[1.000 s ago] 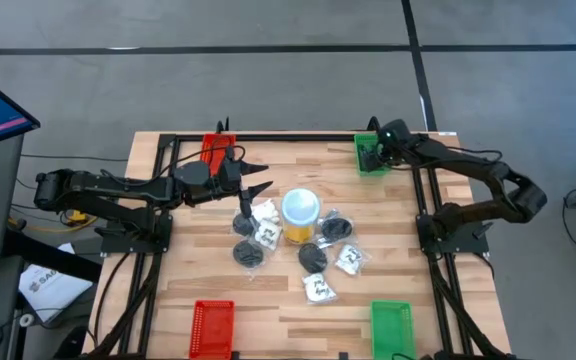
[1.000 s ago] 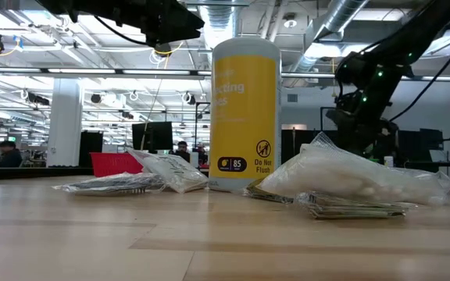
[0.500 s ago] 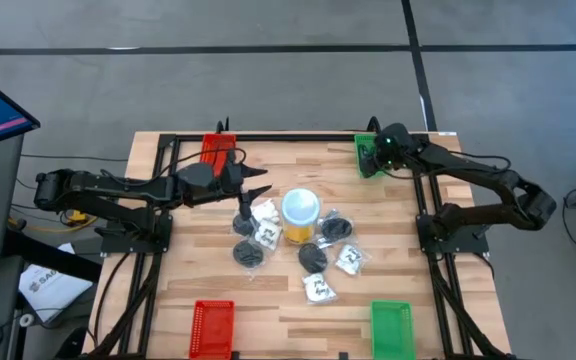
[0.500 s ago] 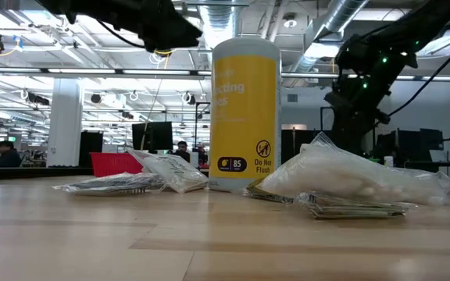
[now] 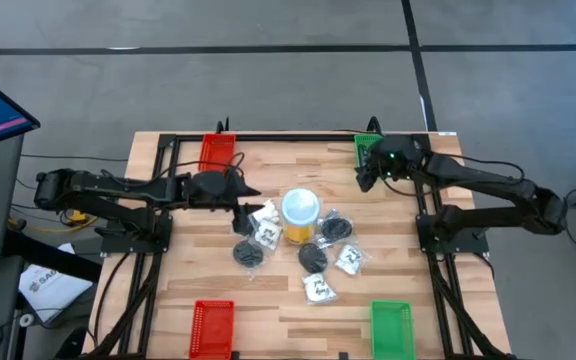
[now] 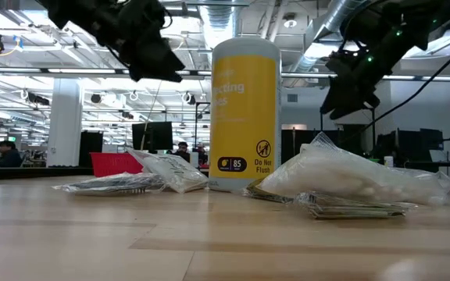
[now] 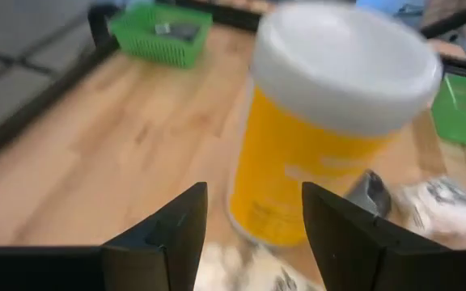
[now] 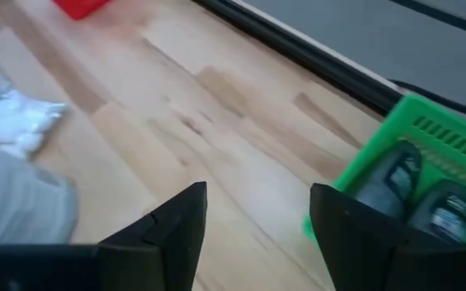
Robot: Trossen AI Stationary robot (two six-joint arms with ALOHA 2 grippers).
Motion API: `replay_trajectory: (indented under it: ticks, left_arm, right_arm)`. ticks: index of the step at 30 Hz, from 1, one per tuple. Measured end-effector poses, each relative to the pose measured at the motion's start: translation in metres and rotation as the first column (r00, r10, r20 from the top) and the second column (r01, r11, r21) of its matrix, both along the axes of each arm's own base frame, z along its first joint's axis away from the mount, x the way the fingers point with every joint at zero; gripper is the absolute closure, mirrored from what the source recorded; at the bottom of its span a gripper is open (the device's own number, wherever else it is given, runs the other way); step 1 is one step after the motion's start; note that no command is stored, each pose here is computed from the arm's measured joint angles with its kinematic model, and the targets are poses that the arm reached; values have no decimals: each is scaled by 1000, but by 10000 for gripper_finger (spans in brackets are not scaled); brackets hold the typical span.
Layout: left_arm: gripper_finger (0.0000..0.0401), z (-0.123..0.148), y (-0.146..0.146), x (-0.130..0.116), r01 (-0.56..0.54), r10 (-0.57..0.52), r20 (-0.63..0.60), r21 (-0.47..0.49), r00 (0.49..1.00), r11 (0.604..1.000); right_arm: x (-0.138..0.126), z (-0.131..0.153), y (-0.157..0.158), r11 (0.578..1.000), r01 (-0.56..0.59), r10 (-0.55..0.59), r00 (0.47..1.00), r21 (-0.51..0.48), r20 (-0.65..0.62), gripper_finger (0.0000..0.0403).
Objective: Pick & Place Travel size toiletries
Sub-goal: Put the white cotton pack into the bottom green bin
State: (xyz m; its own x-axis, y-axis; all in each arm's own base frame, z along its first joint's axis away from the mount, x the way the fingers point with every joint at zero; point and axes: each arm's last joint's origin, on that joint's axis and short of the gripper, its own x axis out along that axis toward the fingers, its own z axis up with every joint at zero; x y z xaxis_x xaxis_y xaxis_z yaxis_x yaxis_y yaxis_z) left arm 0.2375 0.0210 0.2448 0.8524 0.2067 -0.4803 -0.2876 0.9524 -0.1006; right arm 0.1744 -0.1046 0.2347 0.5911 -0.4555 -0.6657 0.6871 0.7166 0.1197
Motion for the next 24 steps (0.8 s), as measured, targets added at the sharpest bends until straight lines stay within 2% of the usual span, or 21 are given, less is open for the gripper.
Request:
replay_trajectory:
  ticks: [4,9,19,24]
  left_arm:
    - [210,-10,-8,-3,-7,4,-42,-72,999,997]
    - [210,-35,-14,-12,-57,38,-102,-184,994,981]
    - [210,-80,-19,-34,-215,135,-218,-405,967,889]
    - [210,-85,-20,-36,-209,138,-179,-481,974,851]
  right_arm:
    - [4,1,7,1000,-30,29,1000,5,11,201]
    - [8,2,13,998,-64,64,998,-2,27,208]
    - [13,3,20,994,-107,107,994,-8,38,222]
    - [15,5,23,992,-121,122,991,-22,60,230]
